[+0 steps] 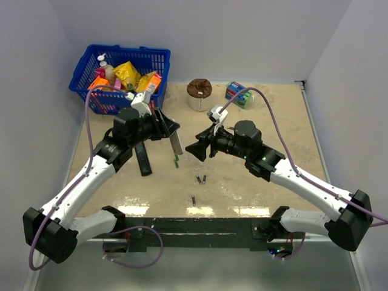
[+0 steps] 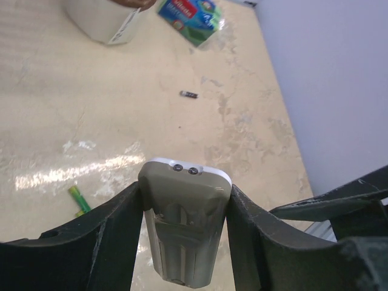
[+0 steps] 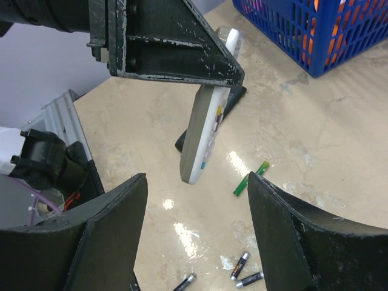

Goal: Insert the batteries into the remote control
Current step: Adjust the remote control.

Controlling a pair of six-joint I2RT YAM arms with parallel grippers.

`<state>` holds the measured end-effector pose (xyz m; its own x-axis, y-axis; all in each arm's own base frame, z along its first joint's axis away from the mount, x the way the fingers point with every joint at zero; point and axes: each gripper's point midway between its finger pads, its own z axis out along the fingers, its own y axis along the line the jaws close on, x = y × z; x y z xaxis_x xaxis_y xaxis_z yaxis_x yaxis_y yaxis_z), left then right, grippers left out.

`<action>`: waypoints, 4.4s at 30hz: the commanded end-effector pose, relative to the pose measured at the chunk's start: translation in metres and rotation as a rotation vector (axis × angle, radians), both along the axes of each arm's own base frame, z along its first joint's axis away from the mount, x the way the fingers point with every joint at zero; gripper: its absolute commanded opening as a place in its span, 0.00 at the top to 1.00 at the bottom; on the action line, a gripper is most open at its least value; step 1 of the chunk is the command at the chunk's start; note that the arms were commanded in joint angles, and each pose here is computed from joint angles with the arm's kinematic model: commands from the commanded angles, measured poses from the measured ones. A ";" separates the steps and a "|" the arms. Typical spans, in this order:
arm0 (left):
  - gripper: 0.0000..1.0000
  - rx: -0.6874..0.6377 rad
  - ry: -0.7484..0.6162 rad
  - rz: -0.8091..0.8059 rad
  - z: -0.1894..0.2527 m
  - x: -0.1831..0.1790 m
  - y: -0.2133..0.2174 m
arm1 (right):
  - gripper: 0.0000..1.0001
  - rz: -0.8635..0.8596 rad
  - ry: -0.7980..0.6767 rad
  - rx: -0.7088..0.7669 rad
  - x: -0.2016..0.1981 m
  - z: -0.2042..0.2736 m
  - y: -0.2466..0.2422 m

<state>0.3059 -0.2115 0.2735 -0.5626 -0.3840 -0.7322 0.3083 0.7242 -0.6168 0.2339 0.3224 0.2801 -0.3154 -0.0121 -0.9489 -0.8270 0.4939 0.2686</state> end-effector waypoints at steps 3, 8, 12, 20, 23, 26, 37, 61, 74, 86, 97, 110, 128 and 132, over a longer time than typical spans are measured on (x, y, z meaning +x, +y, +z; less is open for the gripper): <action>1.00 0.056 0.058 0.097 0.002 0.001 0.006 | 0.31 -0.021 0.009 0.042 0.006 0.000 0.009; 1.00 0.081 0.061 0.069 -0.001 -0.004 0.000 | 0.31 -0.034 0.043 0.027 0.016 0.000 0.022; 1.00 0.081 0.055 0.068 0.000 -0.006 0.000 | 0.34 -0.027 0.089 0.048 0.017 0.002 0.032; 1.00 0.093 0.054 0.054 -0.002 -0.008 -0.008 | 0.37 0.026 0.174 0.118 0.010 0.005 0.057; 1.00 0.093 0.051 0.046 -0.001 -0.008 -0.012 | 0.39 0.029 0.209 0.124 0.009 -0.001 0.065; 1.00 0.094 0.048 0.033 0.000 -0.010 -0.016 | 0.41 0.007 0.244 0.120 0.012 -0.010 0.069; 0.90 0.103 -0.004 0.053 0.011 -0.011 -0.013 | 0.90 -0.108 0.328 0.169 0.022 -0.025 0.065; 0.02 -0.068 -0.673 -0.284 0.059 -0.079 -0.028 | 1.00 -0.481 0.591 0.821 0.031 0.061 -0.022; 0.16 -0.036 -0.611 -0.283 0.043 -0.056 -0.052 | 1.00 -0.561 0.602 0.849 0.036 0.056 -0.036; 0.44 -0.074 -0.602 -0.311 0.052 -0.051 -0.072 | 1.00 -0.569 0.606 0.796 0.040 0.046 -0.028; 0.99 0.243 -0.710 -0.382 0.048 -0.054 -0.055 | 0.31 -0.508 0.471 0.471 0.035 0.037 -0.035; 1.00 0.564 -0.847 -0.834 0.037 -0.091 -0.060 | 0.14 0.121 0.262 -0.143 0.009 0.029 -0.081; 1.00 0.641 -0.926 -1.016 0.044 -0.101 -0.063 | 0.48 0.617 0.391 -0.041 -0.052 0.013 -0.054; 1.00 0.667 -0.896 -1.015 0.037 -0.103 -0.057 | 0.76 0.651 0.398 -0.023 -0.058 0.013 -0.055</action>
<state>0.2046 -0.2704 0.2954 0.2949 0.4254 -0.8556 0.9372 0.0459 0.3459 0.1910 0.2674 0.2775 -0.6020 -0.3440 -0.7206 -0.7806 0.0638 0.6217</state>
